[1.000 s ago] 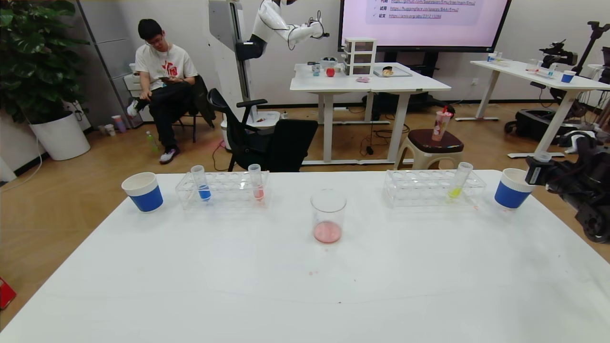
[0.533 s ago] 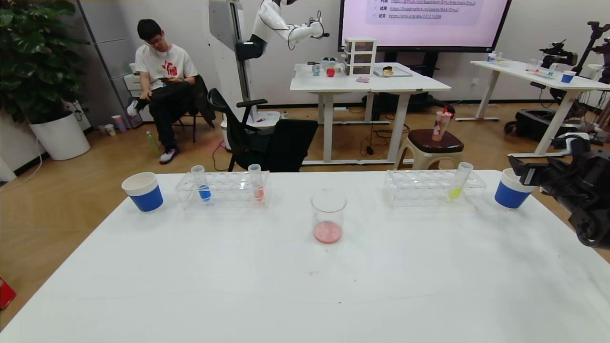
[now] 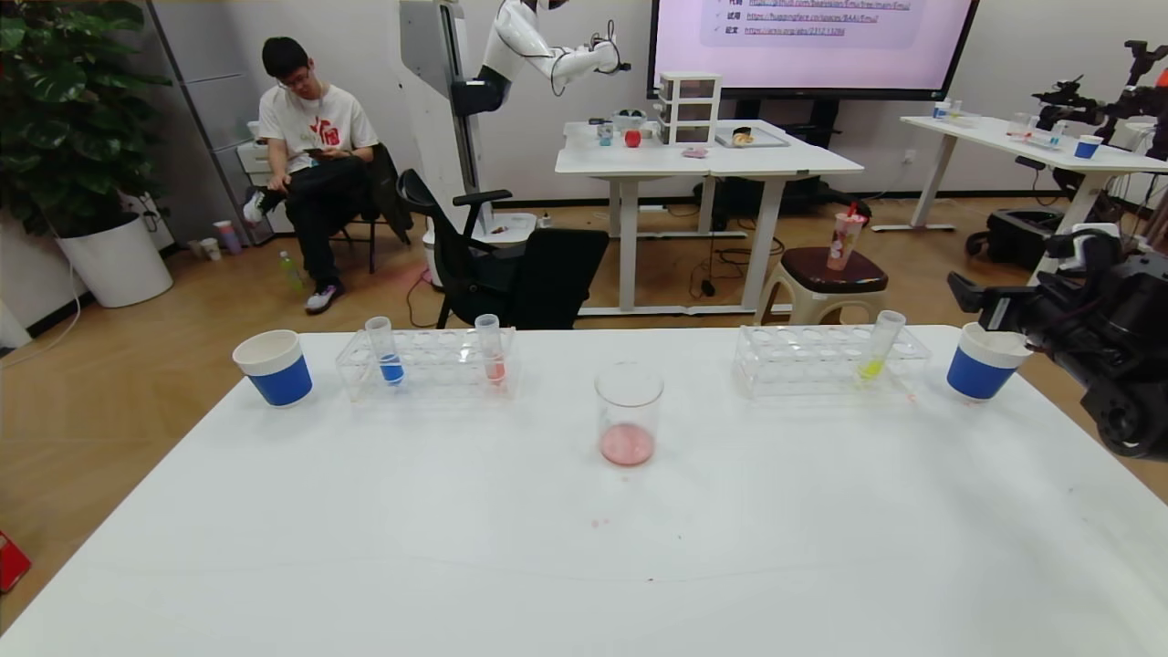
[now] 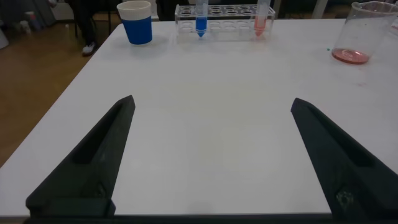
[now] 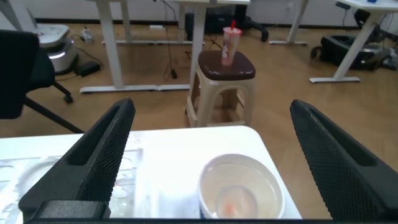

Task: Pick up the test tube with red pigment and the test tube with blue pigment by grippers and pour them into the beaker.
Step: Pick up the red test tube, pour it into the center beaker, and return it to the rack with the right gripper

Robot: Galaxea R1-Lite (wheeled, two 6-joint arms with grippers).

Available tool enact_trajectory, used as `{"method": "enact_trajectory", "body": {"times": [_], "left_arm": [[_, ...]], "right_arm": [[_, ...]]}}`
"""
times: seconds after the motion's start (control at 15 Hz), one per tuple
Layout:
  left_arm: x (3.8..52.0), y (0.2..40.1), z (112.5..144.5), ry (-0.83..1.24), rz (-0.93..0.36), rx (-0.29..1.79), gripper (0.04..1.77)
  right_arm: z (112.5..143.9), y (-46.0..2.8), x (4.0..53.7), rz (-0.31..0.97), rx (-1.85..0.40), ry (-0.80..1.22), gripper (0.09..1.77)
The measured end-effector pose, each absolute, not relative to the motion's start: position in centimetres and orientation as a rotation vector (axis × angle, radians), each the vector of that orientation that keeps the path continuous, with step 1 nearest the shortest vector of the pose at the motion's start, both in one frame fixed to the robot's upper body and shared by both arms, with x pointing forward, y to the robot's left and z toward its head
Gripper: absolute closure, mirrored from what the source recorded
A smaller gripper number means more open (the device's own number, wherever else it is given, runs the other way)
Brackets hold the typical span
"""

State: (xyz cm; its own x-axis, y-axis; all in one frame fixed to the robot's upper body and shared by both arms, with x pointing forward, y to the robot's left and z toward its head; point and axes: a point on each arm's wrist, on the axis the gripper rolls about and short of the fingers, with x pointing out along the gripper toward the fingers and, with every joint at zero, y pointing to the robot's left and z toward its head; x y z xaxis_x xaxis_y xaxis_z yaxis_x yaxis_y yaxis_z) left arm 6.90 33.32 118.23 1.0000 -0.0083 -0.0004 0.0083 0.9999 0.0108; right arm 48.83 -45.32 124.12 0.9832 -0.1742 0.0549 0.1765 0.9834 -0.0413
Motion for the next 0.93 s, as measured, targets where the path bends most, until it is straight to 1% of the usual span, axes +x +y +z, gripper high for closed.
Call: {"method": "enact_trajectory", "body": {"times": [0.13, 0.27, 0.4, 0.47, 0.53, 0.73, 0.93], "left_arm": [[6.9, 33.3, 118.2, 0.0, -0.008, 0.01, 0.06], [6.9, 33.3, 118.2, 0.0, -0.009, 0.011, 0.06], [6.9, 33.3, 118.2, 0.0, -0.008, 0.011, 0.06], [6.9, 33.3, 118.2, 0.0, -0.009, 0.011, 0.06], [6.9, 33.3, 118.2, 0.0, -0.008, 0.01, 0.06], [6.9, 33.3, 118.2, 0.0, -0.008, 0.011, 0.06], [6.9, 33.3, 118.2, 0.0, -0.008, 0.011, 0.06]], "right_arm": [[126.7, -41.8, 48.4, -0.1, -0.044, -0.067, 0.12], [129.2, -37.2, 47.4, -0.013, -0.037, -0.078, 0.12], [131.5, -33.0, 46.0, 0.027, -0.032, -0.114, 0.12], [132.3, -31.8, 45.3, 0.034, -0.029, -0.13, 0.12], [133.2, -31.1, 44.5, 0.044, -0.028, -0.145, 0.12], [135.7, -31.0, 41.7, 0.046, -0.038, -0.191, 0.12], [139.9, -31.7, 36.8, 0.024, -0.048, -0.284, 0.12]]}}
